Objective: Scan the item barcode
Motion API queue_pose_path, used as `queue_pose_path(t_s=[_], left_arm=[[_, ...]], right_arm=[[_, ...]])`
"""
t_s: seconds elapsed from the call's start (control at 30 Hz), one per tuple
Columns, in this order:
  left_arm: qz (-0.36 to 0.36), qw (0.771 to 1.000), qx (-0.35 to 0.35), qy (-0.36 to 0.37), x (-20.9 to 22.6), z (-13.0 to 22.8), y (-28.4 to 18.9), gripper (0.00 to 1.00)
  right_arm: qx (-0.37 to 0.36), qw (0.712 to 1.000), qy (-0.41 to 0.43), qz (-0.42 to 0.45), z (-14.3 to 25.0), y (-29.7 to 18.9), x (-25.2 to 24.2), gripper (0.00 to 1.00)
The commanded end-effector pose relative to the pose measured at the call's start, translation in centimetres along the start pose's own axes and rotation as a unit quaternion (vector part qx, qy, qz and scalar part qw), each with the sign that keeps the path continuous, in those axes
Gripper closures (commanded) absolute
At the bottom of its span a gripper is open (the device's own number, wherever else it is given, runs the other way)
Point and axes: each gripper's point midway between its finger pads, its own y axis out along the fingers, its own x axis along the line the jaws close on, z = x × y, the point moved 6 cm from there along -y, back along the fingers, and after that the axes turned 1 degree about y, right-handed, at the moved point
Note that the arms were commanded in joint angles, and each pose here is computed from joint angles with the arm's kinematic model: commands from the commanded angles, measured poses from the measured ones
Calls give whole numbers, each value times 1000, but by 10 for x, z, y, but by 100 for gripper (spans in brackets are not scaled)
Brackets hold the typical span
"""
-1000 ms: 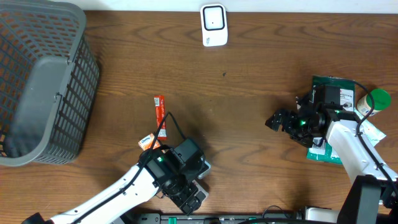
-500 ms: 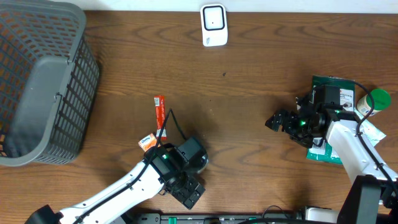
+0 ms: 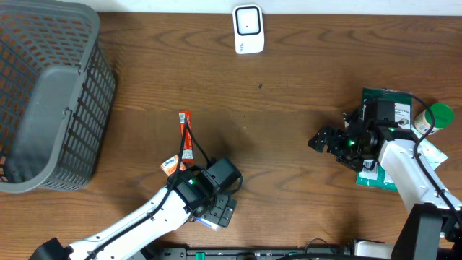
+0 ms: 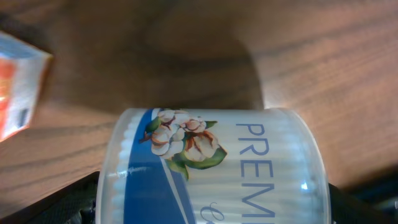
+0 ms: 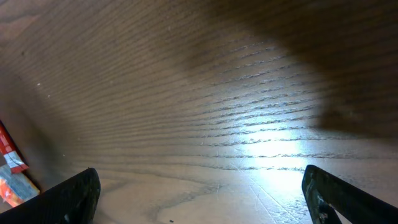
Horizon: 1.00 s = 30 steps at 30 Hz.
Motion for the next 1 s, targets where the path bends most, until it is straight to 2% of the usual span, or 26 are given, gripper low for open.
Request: queue_pose_path(t_s=[0.0,0.17,0.23,0.4,0.63,0.83,0.97], left_arm=[[-29,999,-26,-38,4,-9,-4,2],[-32,999,-16,-37,5,-6,-4,2],[-31,999,-10,-37,6,-4,-4,12],[-32,998,-4,-45,6,-2,-4,18],[-27,999,-14,-45,3,-9,-14,17],[-10,997,-48,-51,-6,-30,-41,17],[0,992,-75,-101,1,-50,-71,17]], right_arm=[[-13,1000,-15,-9,-4,-7,5,1],[-12,1000,-14,-9,-4,-7,5,1],[-12,1000,-14,-9,-4,-7,5,1],[-12,1000,-15,-9,-4,-7,5,1],[-12,1000,-14,-9,-4,-7,5,1],[-12,1000,-14,-9,-4,-7,5,1],[-12,1000,-14,-9,-4,-7,5,1]])
